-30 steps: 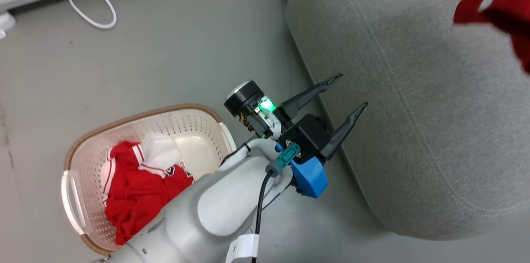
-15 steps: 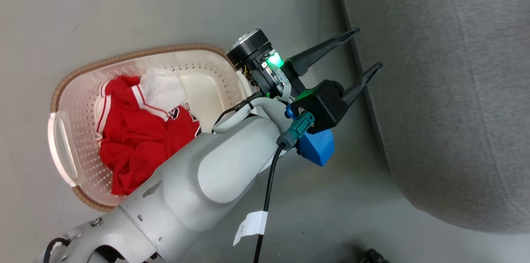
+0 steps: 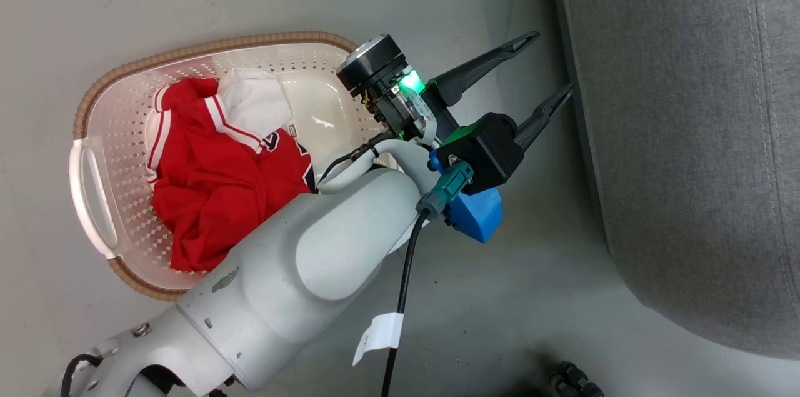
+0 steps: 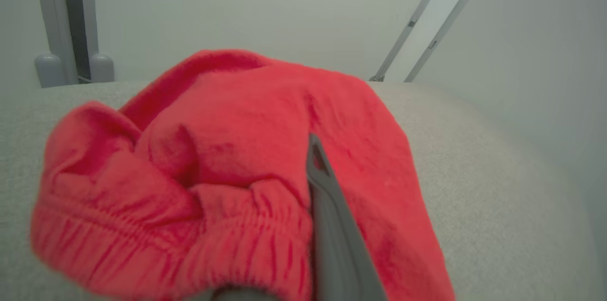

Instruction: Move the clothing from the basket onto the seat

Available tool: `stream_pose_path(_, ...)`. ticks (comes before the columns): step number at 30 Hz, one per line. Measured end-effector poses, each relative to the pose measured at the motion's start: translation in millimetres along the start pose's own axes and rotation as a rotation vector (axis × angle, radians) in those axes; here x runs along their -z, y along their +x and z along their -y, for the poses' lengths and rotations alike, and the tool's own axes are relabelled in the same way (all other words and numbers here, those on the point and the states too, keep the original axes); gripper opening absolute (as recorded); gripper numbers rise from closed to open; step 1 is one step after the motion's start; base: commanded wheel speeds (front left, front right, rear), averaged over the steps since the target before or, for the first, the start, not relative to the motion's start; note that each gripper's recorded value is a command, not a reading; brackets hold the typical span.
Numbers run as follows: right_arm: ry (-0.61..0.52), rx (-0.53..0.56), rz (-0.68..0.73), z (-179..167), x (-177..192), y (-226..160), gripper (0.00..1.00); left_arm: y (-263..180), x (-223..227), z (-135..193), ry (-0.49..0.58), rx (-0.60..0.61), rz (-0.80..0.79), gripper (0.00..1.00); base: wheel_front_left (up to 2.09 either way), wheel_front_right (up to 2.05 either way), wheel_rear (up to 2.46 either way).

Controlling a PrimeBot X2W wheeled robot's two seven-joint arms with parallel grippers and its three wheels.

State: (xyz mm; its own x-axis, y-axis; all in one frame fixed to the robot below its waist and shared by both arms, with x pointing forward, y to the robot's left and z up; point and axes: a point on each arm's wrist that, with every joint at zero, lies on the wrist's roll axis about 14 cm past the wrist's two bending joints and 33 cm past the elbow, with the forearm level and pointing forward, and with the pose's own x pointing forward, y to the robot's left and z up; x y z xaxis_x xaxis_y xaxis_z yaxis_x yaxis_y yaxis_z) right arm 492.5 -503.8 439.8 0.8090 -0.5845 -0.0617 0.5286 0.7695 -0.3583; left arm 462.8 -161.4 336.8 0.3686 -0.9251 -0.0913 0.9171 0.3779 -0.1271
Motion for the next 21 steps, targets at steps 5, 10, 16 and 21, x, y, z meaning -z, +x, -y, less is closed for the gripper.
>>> stream_pose_path(5, 0.004, -0.026, -0.070, -8.2, 22.0, -10.8, 0.00, 0.3, -4.3, 0.0, 0.004, -0.001, 0.004, 1.00, 0.00, 0.00, 0.00)
stream_pose_path(10, 0.010, -0.048, -0.102, -14.2, 31.8, -22.0, 1.00, 0.0, -12.8, 0.1, 0.016, -0.004, 0.014, 1.00, 0.00, 0.00, 0.00)
stream_pose_path(16, 0.005, -0.075, -0.105, -11.3, 32.2, -45.7, 1.00, -4.6, -31.8, 3.3, 0.025, -0.022, 0.035, 1.00, 0.00, 0.00, 0.00)
stream_pose_path(21, -0.014, -0.132, -0.109, -14.4, 31.2, -73.2, 1.00, -12.5, -54.6, 6.1, 0.030, -0.056, 0.060, 1.00, 0.00, 0.00, 0.00)
